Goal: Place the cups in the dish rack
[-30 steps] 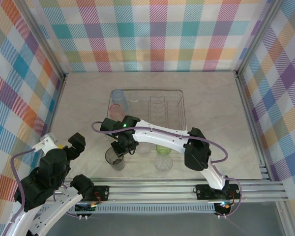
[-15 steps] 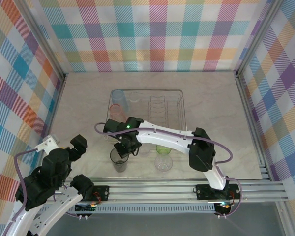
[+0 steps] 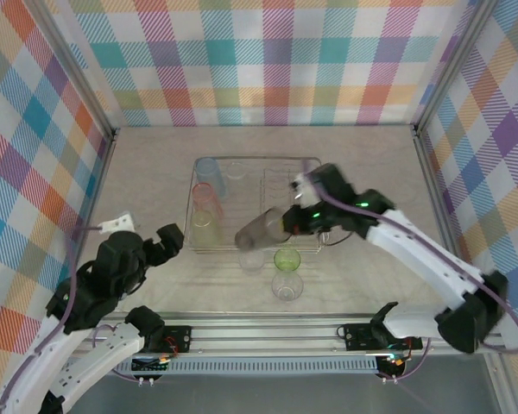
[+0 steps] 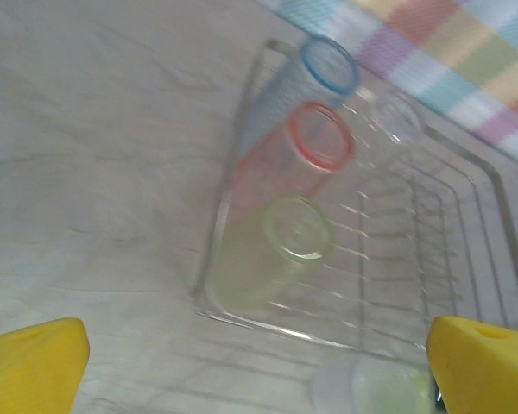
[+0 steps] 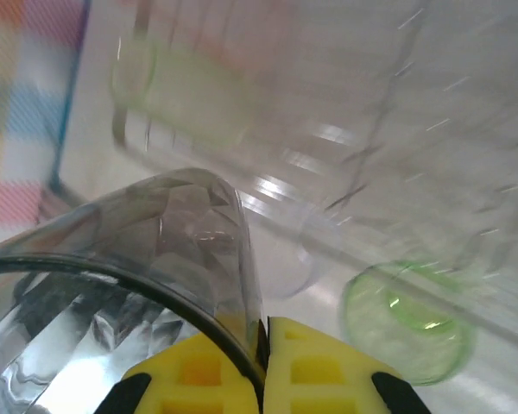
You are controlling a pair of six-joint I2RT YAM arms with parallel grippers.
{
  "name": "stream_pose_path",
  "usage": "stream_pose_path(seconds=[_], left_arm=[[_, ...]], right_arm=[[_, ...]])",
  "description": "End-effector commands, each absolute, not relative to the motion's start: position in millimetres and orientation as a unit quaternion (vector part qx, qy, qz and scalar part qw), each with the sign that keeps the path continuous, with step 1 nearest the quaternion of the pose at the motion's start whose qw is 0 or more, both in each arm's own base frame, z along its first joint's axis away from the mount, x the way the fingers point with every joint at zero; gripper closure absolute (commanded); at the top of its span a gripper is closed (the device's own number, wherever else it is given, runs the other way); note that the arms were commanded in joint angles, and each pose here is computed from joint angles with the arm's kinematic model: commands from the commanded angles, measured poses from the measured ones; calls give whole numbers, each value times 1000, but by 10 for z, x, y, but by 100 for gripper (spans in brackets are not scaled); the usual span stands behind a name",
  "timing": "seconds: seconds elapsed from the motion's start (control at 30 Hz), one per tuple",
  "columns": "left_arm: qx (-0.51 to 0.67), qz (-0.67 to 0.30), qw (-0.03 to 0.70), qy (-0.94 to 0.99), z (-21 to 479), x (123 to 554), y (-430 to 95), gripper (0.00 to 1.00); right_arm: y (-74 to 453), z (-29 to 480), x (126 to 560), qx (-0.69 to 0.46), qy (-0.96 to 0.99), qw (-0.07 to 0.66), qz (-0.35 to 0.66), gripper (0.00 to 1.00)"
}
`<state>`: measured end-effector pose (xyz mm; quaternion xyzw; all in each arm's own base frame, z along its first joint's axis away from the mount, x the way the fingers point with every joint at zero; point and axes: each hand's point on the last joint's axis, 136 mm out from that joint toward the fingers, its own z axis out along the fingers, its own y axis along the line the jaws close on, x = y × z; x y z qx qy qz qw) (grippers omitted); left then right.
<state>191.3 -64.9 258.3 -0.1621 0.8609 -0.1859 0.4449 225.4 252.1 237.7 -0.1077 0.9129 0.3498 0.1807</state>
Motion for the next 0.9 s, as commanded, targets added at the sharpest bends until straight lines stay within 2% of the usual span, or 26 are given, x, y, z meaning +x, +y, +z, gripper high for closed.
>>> stream_pose_path(seconds=[0.0, 0.13, 0.3, 0.5, 0.87], left_arm=[[-83, -298, 438, 844, 2969, 2090, -1251, 0], [2, -395, 395, 829, 3207, 2194, -1873, 0], [54, -476, 354, 803, 3361, 2241, -2320, 0], [74, -518, 350, 777, 3488, 2265, -2488, 0], [96, -560, 337, 750, 3578, 2191, -2601, 0]], right_arm=[[2399, 2698, 2350, -84, 869, 195, 448, 100], [2220, 2968, 2519, -55, 822, 208, 528, 100], [2302, 3240, 2584, -78, 768, 202, 603, 100], [2403, 3407, 2553, -103, 725, 185, 656, 100], [2693, 3333, 2310, -157, 712, 144, 669, 100]])
